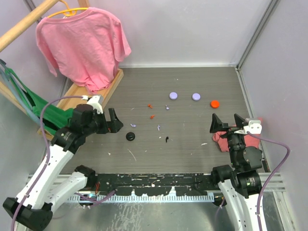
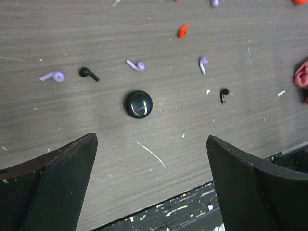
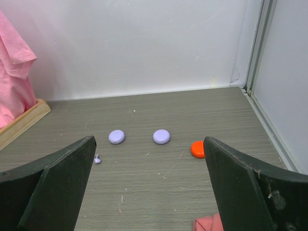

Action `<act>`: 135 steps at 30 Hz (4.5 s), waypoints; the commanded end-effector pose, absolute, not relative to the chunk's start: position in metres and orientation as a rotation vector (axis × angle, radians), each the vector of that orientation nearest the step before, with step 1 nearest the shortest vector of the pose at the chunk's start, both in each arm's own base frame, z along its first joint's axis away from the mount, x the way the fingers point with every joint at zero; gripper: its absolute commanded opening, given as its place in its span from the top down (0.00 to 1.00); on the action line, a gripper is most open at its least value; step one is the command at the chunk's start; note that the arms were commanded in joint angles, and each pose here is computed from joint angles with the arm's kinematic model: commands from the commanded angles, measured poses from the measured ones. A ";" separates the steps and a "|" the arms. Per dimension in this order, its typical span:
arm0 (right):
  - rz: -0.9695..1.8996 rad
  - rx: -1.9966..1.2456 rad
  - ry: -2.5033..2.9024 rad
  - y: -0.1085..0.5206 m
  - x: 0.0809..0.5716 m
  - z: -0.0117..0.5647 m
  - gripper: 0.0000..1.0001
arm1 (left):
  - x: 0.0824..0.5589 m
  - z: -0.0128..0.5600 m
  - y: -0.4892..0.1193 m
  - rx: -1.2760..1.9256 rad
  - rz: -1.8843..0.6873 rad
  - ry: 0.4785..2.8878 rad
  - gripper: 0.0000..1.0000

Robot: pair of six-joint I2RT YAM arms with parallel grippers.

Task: Insert the wireless bluetooth earbuds into the charging case
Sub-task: Pick up the charging case at the center of the board.

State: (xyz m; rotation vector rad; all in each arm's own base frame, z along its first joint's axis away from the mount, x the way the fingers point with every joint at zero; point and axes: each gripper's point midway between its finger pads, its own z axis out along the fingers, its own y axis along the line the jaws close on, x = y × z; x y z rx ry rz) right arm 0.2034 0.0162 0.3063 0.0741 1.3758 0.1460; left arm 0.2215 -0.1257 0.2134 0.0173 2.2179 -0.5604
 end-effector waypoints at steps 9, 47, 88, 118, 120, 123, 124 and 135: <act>0.168 0.077 1.298 0.017 0.198 0.324 0.00 | 0.234 0.148 -0.168 0.022 -0.421 2.408 0.04; 0.185 0.048 1.261 0.021 0.191 0.327 0.00 | 0.261 0.012 -0.190 -0.005 -0.060 2.576 0.40; 1.015 -0.284 1.807 0.171 0.250 0.243 0.00 | 0.226 0.156 -0.276 0.907 -0.486 1.776 0.50; 1.367 -0.588 2.111 0.290 0.217 0.172 0.30 | 0.198 0.170 -0.331 1.364 -0.400 1.377 0.46; 1.373 -0.616 2.119 0.295 0.213 0.169 0.32 | 0.197 0.170 -0.331 1.367 -0.400 1.375 0.46; 1.384 -0.654 2.136 0.301 0.207 0.163 0.36 | 0.196 0.171 -0.332 1.367 -0.399 1.370 0.46; 1.387 -0.662 2.141 0.302 0.206 0.161 0.38 | 0.196 0.172 -0.332 1.368 -0.400 1.367 0.46; 1.380 -0.703 2.137 0.309 0.201 0.158 0.67 | 0.195 0.178 -0.327 1.338 -0.408 1.368 0.45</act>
